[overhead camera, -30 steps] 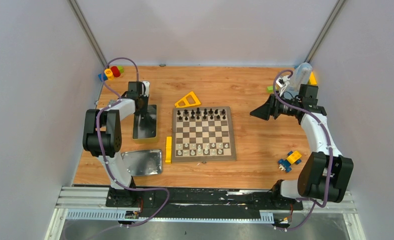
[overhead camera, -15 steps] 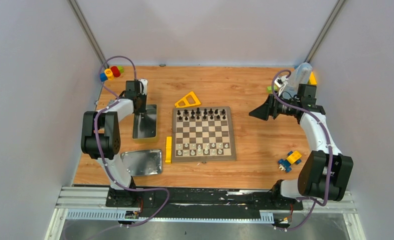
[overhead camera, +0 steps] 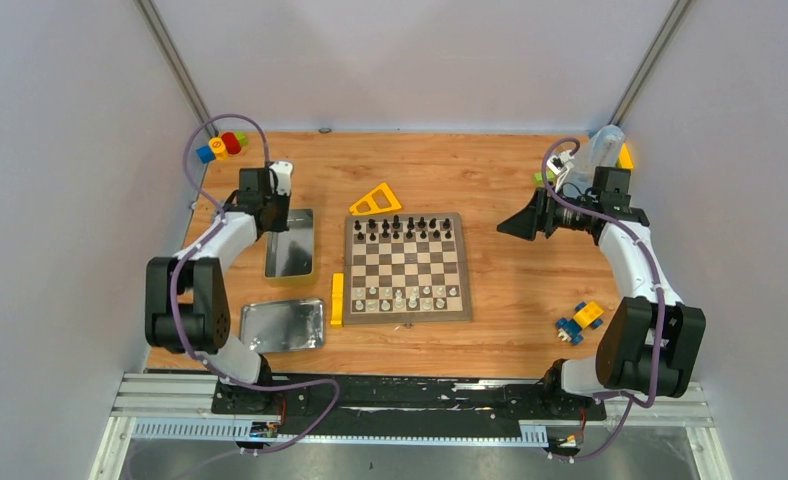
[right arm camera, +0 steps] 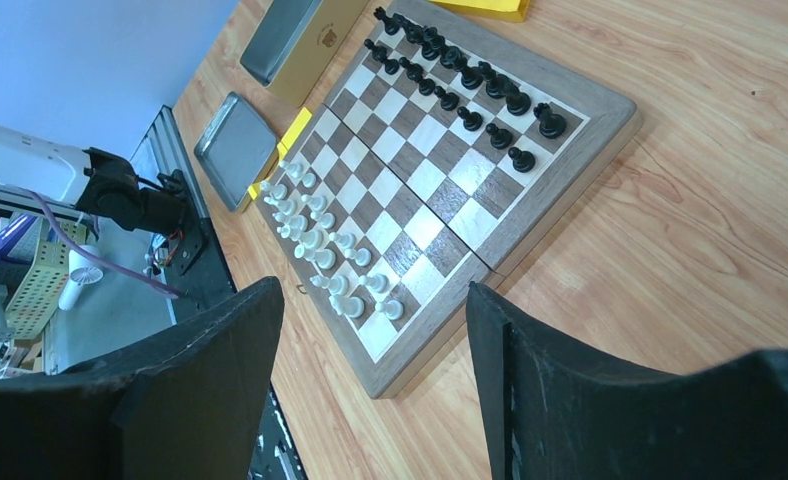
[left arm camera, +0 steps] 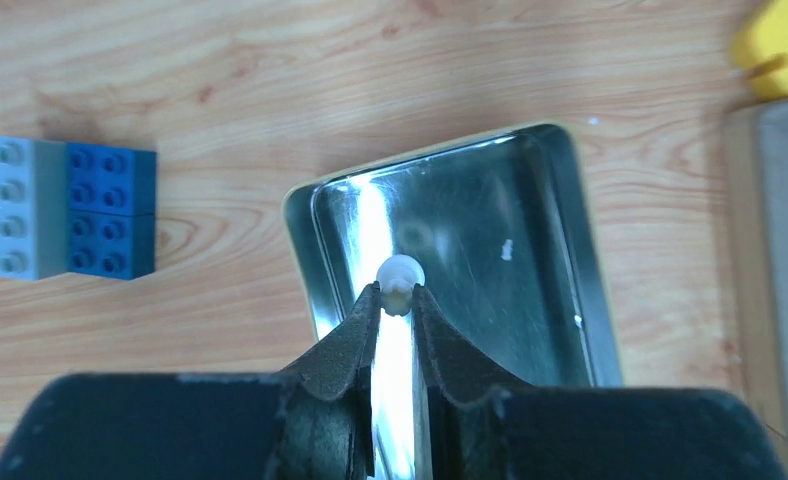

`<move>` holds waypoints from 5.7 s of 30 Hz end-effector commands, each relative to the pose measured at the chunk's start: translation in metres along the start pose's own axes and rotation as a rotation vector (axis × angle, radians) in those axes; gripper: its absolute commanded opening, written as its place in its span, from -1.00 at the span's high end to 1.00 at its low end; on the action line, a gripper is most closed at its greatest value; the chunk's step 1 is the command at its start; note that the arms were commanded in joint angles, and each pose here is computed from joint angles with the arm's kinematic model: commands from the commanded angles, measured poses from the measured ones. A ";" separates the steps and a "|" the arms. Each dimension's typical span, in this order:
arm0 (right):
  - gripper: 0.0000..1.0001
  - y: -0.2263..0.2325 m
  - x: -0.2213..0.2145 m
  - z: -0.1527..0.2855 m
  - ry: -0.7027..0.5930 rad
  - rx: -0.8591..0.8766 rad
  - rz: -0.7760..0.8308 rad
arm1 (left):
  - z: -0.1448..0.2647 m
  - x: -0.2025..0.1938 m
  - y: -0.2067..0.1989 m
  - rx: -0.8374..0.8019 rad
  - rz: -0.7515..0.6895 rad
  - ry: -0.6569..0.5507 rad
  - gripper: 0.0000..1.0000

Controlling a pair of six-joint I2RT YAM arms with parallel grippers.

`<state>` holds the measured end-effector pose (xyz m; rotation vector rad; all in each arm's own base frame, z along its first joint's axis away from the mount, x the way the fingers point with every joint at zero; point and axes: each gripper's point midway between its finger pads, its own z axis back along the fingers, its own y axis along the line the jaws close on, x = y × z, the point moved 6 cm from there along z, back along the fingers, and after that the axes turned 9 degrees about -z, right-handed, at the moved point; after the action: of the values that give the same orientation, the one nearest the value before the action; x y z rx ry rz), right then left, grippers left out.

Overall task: Set up the chess pieces on the board
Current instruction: Pick up the chess piece from the storage box, then place the chess piece on the chessboard, then reset both arms

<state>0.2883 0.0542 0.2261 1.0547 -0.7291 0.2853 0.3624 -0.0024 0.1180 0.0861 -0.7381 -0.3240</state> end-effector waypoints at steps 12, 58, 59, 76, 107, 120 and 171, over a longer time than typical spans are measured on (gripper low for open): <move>-0.34 0.006 0.021 0.005 -0.027 -0.086 0.115 | 0.127 0.071 -0.100 -0.513 -0.423 -0.381 0.64; -0.30 -0.020 0.026 0.017 -0.046 -0.213 0.056 | 0.097 0.021 -0.406 -0.997 -1.060 -0.325 0.65; -0.30 -0.020 0.026 0.017 -0.046 -0.212 0.057 | 0.097 0.020 -0.406 -0.998 -1.061 -0.322 0.65; -0.31 -0.020 0.025 0.017 -0.045 -0.207 0.057 | 0.095 0.014 -0.405 -1.006 -1.084 -0.295 0.59; -0.31 -0.021 0.026 0.016 -0.041 -0.205 0.056 | 0.106 0.021 -0.402 -0.997 -1.094 -0.312 0.25; -0.40 -0.017 0.026 0.018 -0.045 -0.205 0.081 | 0.160 0.061 -0.352 -0.845 -1.052 -0.427 -0.05; -0.99 0.034 0.031 0.078 -0.408 -0.660 0.288 | 0.210 0.012 0.027 0.298 0.072 -0.637 -1.00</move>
<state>0.2587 0.0038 0.2856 0.4129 -1.1759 0.0533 0.2327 0.0245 0.2672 0.2088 -1.3288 -0.1672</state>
